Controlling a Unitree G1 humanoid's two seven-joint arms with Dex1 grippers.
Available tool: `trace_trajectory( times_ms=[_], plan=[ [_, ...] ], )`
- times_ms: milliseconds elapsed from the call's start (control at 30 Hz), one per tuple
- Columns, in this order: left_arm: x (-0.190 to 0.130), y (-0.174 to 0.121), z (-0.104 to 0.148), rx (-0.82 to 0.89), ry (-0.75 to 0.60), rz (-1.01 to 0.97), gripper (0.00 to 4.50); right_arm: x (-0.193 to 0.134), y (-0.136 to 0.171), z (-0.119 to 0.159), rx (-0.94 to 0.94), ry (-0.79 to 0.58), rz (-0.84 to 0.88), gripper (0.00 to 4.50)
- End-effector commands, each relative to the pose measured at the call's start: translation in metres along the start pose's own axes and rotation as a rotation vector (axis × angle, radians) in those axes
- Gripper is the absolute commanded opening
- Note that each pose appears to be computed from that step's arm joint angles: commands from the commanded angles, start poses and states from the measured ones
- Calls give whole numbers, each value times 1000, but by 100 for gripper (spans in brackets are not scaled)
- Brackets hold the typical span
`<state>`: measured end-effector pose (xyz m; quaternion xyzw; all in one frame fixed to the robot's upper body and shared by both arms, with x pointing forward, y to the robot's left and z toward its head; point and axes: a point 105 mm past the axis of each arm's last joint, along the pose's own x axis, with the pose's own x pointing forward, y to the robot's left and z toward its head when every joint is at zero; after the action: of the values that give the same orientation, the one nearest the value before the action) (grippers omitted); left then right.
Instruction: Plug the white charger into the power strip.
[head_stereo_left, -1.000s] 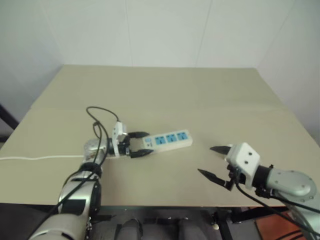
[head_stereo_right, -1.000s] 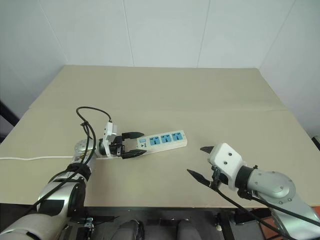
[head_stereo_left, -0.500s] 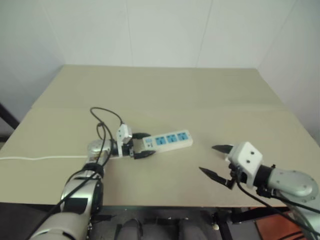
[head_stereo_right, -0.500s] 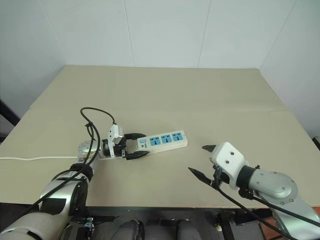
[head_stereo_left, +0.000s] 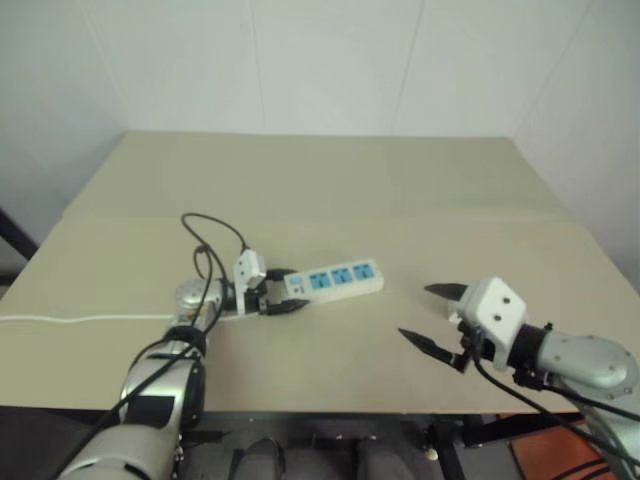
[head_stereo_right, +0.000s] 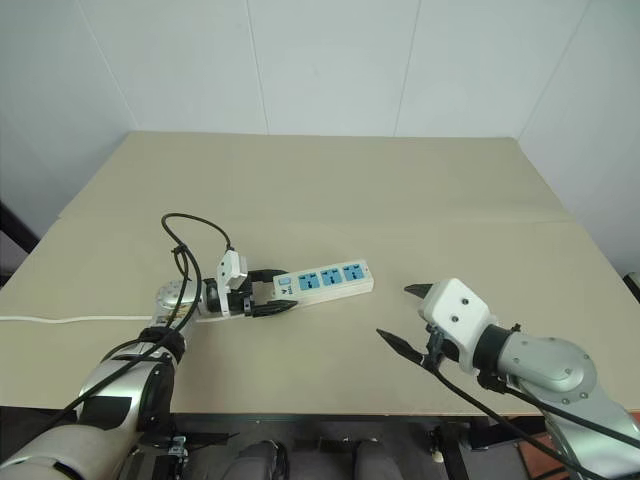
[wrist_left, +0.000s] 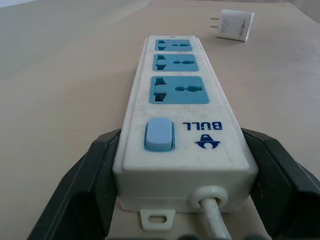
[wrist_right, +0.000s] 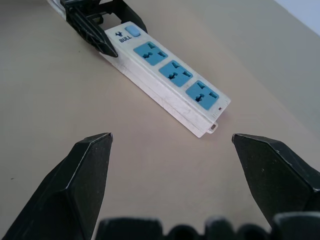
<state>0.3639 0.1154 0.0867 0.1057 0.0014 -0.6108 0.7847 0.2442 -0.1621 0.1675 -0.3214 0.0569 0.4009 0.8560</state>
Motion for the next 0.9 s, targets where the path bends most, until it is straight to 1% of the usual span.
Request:
trace_trajectory(
  times_ms=[33, 133, 233, 333, 400, 500, 600, 733, 900],
  plan=[
    [4, -7, 9, 6, -9, -119, 326, -17, -28, 0, -264, 82, 34, 450],
    [6, -12, 11, 13, -11, -173, 326, -25, -46, -4, -512, 136, 166, 450],
    [8, -15, 11, 18, -4, -201, 326, -23, -62, -5, -769, 156, 271, 450],
    [10, -15, 14, 32, -9, -210, 326, -15, -70, -15, -1046, 187, 480, 450],
    [12, -14, 17, 39, -20, -210, 326, -9, -70, -22, -1161, 188, 617, 450],
    [10, -13, 18, 48, -30, -202, 326, -3, -65, -33, -1266, 189, 797, 450],
    [8, -14, 17, 50, -29, -197, 326, 1, -64, -43, -1338, 185, 899, 450],
    [5, -15, 14, 46, -24, -190, 326, 15, -62, -44, -1413, 141, 953, 450],
    [3, -15, 12, 48, -17, -189, 326, 26, -63, -47, -1475, 137, 1005, 450]
  ],
)
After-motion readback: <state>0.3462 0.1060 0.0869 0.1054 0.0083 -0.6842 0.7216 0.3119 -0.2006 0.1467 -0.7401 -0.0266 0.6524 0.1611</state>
